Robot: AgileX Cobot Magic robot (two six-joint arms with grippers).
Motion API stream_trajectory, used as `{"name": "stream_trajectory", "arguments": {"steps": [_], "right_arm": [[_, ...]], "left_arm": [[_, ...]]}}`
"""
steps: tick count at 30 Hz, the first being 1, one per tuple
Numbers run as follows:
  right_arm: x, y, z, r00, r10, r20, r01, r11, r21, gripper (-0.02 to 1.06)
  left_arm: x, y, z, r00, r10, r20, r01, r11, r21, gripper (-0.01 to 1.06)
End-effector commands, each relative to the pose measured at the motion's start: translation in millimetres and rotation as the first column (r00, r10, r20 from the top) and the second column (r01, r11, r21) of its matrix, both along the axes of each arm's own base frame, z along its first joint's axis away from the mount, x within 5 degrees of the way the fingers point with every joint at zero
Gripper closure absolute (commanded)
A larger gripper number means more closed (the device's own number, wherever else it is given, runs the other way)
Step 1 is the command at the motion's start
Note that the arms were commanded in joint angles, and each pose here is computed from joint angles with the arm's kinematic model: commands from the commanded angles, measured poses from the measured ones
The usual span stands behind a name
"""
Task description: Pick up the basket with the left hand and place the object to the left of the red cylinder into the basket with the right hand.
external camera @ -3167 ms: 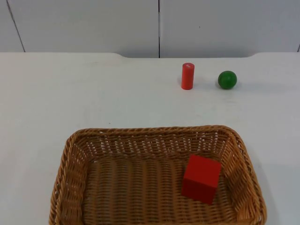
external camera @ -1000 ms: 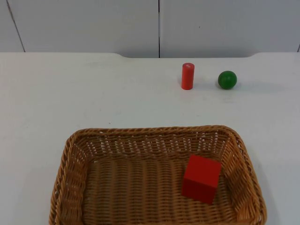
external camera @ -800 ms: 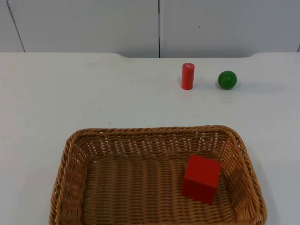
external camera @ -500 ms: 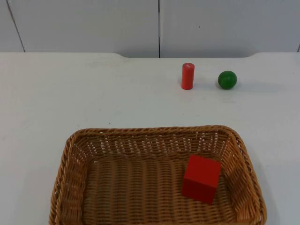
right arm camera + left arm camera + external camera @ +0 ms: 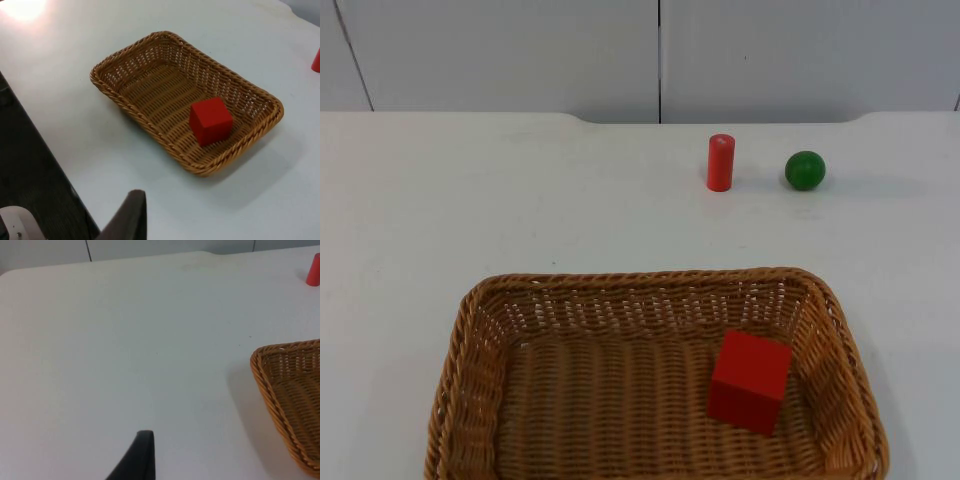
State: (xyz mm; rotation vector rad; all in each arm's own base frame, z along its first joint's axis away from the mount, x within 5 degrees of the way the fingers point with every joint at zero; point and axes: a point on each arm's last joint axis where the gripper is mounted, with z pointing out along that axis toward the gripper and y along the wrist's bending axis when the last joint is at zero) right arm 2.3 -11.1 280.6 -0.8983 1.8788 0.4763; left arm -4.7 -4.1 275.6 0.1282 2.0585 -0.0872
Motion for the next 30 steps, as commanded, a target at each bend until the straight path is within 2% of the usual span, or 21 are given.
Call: {"name": "stream_trajectory", "arguments": {"steps": [1,4,8,9,13,14,18,19,20,23,24,27,28,30], "right_arm": [[-0.2,0.1,-0.2,1.000,0.002,0.006,-0.003,1.000,0.004,-0.01],[-0.5,0.1,-0.2,1.000,-0.025,0.006,0.025,1.000,0.004,-0.01],[-1.9,-0.1,-0.2,0.989,-0.149,0.006,0.149,0.989,0.004,-0.01],[-1.9,-0.1,-0.2,0.989,-0.149,0.006,0.149,0.989,0.004,-0.01],[-3.7,0.1,0.0,0.950,-0.313,0.007,0.313,0.950,0.005,-0.01],[-3.7,0.1,0.0,0.950,-0.313,0.007,0.313,0.950,0.005,-0.01],[-5.4,0.5,0.0,0.886,-0.463,0.007,0.463,0.886,0.005,-0.01],[-5.4,0.5,0.0,0.886,-0.463,0.007,0.463,0.886,0.005,-0.01],[-6.1,0.7,0.0,0.856,-0.518,0.007,0.518,0.856,0.005,-0.01],[-7.2,1.1,0.0,0.797,-0.604,0.007,0.604,0.797,0.005,-0.01],[-7.2,1.1,0.0,0.797,-0.604,0.007,0.604,0.797,0.005,-0.01],[-8.0,1.6,0.0,0.741,-0.671,0.007,0.671,0.741,0.005,-0.01],[-8.0,1.6,0.0,0.741,-0.671,0.007,0.671,0.741,0.005,-0.01],[-8.6,1.9,0.0,0.699,-0.715,0.007,0.715,0.699,0.005,-0.01]], "left_arm": [[-0.4,0.4,-1.0,1.000,0.003,-0.002,-0.003,1.000,-0.004,0.00],[-0.4,0.4,-1.0,1.000,0.003,-0.002,-0.003,1.000,-0.004,0.00],[-0.4,0.4,-1.0,1.000,0.003,-0.002,-0.003,1.000,-0.004,0.00],[-0.4,0.4,-1.0,1.000,0.003,-0.002,-0.003,1.000,-0.004,0.00],[-0.4,0.4,-1.0,1.000,0.003,-0.002,-0.003,1.000,-0.004,0.00],[-0.4,0.4,-1.0,1.000,0.003,-0.002,-0.003,1.000,-0.004,0.00],[-0.4,0.4,-1.0,1.000,0.003,-0.002,-0.003,1.000,-0.004,0.00],[-0.4,0.4,-1.0,1.000,0.003,-0.002,-0.003,1.000,-0.004,0.00],[-0.4,0.4,-1.0,1.000,0.003,-0.002,-0.003,1.000,-0.004,0.00],[-0.4,0.4,-1.0,1.000,0.003,-0.002,-0.003,1.000,-0.004,0.00],[-0.4,0.4,-1.0,1.000,0.003,-0.002,-0.003,1.000,-0.004,0.00],[-0.4,0.4,-1.0,1.000,0.003,-0.002,-0.003,1.000,-0.004,0.00],[-0.4,0.4,-1.0,1.000,0.003,-0.002,-0.003,1.000,-0.004,0.00],[-0.4,0.4,-1.0,1.000,0.003,-0.002,-0.003,1.000,-0.004,0.00]]}}
